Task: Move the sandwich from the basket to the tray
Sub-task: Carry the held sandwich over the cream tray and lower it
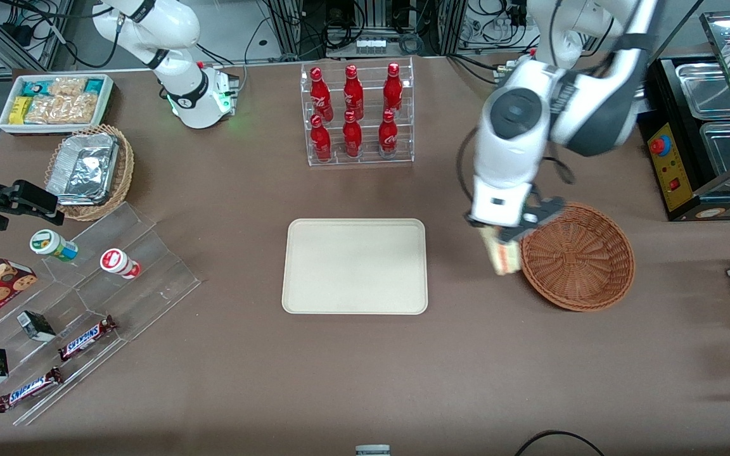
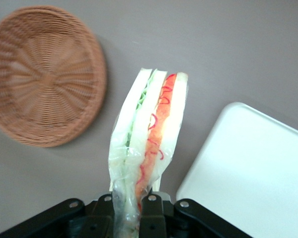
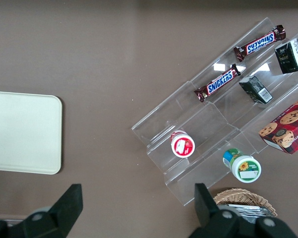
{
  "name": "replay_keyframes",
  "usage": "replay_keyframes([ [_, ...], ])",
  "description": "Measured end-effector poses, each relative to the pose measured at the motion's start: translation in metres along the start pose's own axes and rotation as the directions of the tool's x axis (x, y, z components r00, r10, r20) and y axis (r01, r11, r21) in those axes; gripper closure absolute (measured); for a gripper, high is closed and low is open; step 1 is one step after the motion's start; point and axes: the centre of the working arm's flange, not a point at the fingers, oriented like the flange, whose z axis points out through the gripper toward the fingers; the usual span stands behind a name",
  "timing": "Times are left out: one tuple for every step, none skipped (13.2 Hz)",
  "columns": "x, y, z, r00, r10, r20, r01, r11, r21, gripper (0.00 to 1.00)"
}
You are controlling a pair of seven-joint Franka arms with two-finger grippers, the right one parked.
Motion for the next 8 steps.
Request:
replay_keyframes([
  [-0.014,0.015,0.000,0.999,0.050,-0.004,-0.050,0.998,-0.029,0.85],
  [-0.028,0.030,0.006,0.996,0.094,-0.006,-0.094,0.994,-0.046,0.85],
  [-0.042,0.046,0.016,0.991,0.131,-0.010,-0.131,0.990,-0.058,0.85],
  [-0.054,0.063,0.031,0.987,0.158,-0.014,-0.158,0.985,-0.074,0.85],
  [-0.061,0.078,0.050,0.984,0.177,-0.019,-0.178,0.980,-0.093,0.85],
  [-0.066,0.090,0.071,0.982,0.190,-0.021,-0.191,0.976,-0.107,0.85],
  [-0.067,0.100,0.090,0.980,0.198,-0.016,-0.199,0.974,-0.110,0.85],
  [-0.066,0.108,0.108,0.979,0.205,-0.009,-0.205,0.973,-0.106,0.85],
])
